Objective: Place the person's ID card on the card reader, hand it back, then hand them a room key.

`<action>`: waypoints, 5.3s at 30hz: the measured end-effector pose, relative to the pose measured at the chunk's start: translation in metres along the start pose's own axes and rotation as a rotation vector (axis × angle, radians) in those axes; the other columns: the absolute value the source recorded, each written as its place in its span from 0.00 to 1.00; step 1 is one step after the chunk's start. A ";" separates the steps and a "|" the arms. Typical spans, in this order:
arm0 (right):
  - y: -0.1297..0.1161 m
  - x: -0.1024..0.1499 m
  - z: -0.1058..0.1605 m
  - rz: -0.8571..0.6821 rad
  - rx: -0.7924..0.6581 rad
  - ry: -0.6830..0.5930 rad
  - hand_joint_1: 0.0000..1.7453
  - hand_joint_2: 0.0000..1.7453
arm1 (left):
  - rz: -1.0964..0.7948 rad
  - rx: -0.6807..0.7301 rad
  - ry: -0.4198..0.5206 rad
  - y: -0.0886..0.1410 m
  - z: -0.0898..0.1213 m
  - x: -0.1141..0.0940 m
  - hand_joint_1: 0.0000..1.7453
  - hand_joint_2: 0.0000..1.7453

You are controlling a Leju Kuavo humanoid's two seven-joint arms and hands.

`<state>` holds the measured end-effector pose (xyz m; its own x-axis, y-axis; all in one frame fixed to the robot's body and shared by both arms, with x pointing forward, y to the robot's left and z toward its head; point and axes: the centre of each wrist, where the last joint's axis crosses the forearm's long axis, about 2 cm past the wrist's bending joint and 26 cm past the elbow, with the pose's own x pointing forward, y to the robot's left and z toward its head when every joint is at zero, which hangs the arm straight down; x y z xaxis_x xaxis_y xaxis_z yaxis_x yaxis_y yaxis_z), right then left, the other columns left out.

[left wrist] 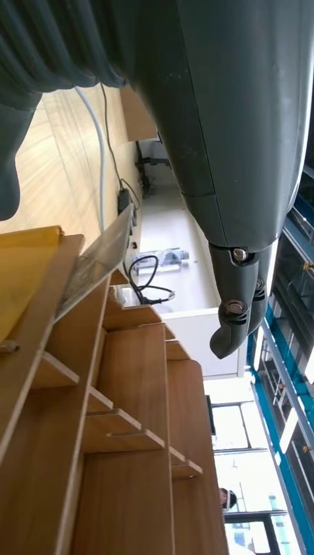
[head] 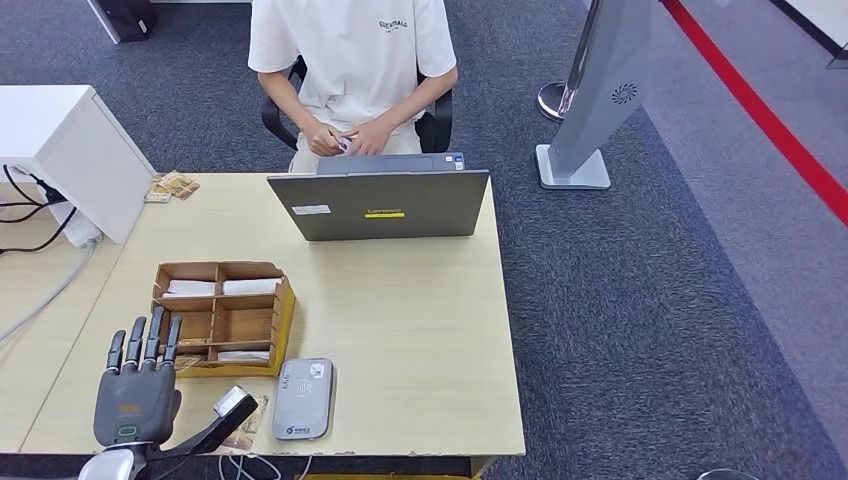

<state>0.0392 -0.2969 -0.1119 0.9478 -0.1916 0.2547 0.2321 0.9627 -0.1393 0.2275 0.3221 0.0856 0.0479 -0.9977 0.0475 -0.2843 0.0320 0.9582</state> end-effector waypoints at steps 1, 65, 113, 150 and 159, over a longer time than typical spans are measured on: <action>0.000 0.000 0.000 0.001 0.000 0.000 0.00 1.00 | 0.003 -0.011 0.001 -0.001 0.001 0.000 0.00 1.00; 0.002 -0.004 0.001 0.025 -0.012 0.047 0.00 1.00 | 0.008 -0.110 -0.104 0.015 0.006 0.010 1.00 1.00; 0.016 -0.002 0.003 0.224 0.071 0.094 0.00 1.00 | -0.146 0.320 -0.212 0.075 -0.205 0.035 1.00 1.00; 0.017 -0.009 0.005 0.168 0.035 0.118 0.00 1.00 | -0.053 0.117 -0.226 0.048 -0.133 0.038 0.00 1.00; 0.015 -0.015 0.005 0.116 0.006 0.134 0.00 1.00 | -0.080 0.160 -0.199 0.055 -0.027 0.009 0.00 1.00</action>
<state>0.0270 -0.2786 -0.1128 0.9889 -0.1023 0.1078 0.1184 0.9808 -0.1550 0.2383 0.3160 0.1460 -0.1079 -0.9893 -0.0984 -0.4354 -0.0420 0.8993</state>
